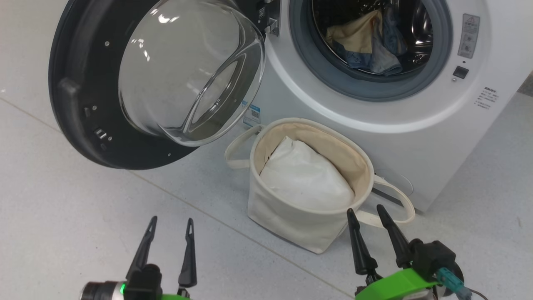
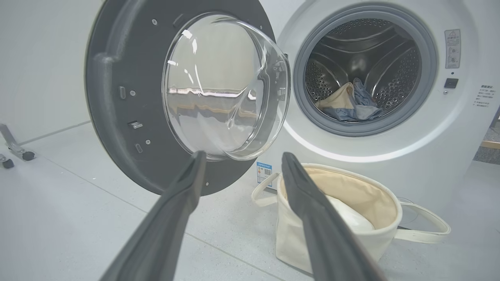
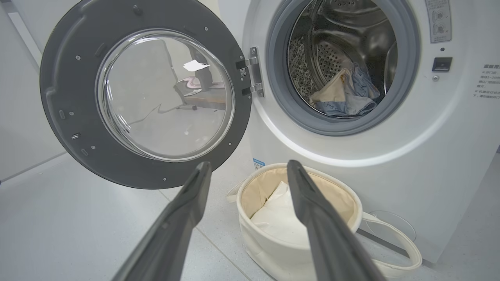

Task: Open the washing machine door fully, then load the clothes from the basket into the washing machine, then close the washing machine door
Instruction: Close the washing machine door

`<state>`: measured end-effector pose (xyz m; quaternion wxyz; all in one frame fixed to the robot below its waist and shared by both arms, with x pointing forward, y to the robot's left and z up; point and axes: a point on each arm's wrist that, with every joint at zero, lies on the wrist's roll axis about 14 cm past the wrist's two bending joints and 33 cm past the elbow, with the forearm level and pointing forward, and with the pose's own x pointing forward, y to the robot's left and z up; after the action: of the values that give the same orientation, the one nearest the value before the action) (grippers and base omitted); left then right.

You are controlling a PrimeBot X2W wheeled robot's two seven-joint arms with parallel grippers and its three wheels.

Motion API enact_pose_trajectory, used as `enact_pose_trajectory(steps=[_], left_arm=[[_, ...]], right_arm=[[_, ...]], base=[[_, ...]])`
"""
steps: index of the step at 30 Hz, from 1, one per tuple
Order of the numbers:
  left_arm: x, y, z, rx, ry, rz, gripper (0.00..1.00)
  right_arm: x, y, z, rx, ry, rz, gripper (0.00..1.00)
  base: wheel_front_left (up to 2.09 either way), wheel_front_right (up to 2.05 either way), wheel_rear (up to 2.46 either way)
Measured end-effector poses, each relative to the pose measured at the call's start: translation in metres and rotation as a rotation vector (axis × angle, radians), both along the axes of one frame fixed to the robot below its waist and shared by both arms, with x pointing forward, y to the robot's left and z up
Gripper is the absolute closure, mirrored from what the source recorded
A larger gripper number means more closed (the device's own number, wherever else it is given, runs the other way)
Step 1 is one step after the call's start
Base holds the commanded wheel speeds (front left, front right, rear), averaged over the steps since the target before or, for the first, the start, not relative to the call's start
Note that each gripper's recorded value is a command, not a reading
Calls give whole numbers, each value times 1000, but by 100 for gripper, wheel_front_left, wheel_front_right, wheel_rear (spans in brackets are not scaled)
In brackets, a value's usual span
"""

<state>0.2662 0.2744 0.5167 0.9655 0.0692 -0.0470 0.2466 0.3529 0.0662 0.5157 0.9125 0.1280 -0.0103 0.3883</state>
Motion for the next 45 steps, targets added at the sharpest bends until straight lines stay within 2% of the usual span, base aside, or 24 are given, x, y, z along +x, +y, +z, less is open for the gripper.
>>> enact_pose_trajectory(steps=[11, 12, 13, 14, 15, 22, 25, 29, 33, 36, 42, 45], left_arm=[[-5, 4, -7, -14, 17, 14, 0], [-4, 3, -8, -28, 14, 4, 40], [-4, 3, -9, -65, 5, -3, 100], [-4, 6, -10, -146, -21, 1, 100], [-6, 14, -10, -305, -94, -5, 100], [-15, 41, 17, -595, -379, -73, 100], [-19, 54, 26, -700, -494, -60, 100], [-34, 100, 53, -799, -687, -2, 100], [-38, 136, 96, -869, -816, -70, 100], [-36, 158, 112, -877, -797, -98, 100], [-23, 211, 99, -1007, -730, 15, 100], [-17, 233, 106, -1051, -778, 19, 100]], right_arm=[[-1, -1, 0, 3, 5, -1, 0], [-1, -1, -1, 4, 7, -2, 0], [-1, -1, -1, 4, 8, -2, 0], [-1, -1, -2, 2, 10, -1, 0], [-1, 0, -3, 0, 14, 1, 0], [0, 1, -10, -6, 31, 4, 0], [0, 0, -12, -8, 37, 4, 0], [0, 1, -14, -11, 40, 6, 0], [1, -1, -16, -12, 46, 0, 0], [1, -1, -19, -15, 52, 4, 0], [1, 0, -22, -31, 45, 10, 0], [5, -1, -22, -39, 34, 5, 0]], base=[[0, 0, 0], [0, 0, 0], [0, 0, 0], [0, 0, 0], [0, 0, 0], [0, 0, 0], [0, 0, 0], [0, 0, 0], [0, 0, 0], [0, 0, 0], [0, 0, 0], [0, 0, 0]])
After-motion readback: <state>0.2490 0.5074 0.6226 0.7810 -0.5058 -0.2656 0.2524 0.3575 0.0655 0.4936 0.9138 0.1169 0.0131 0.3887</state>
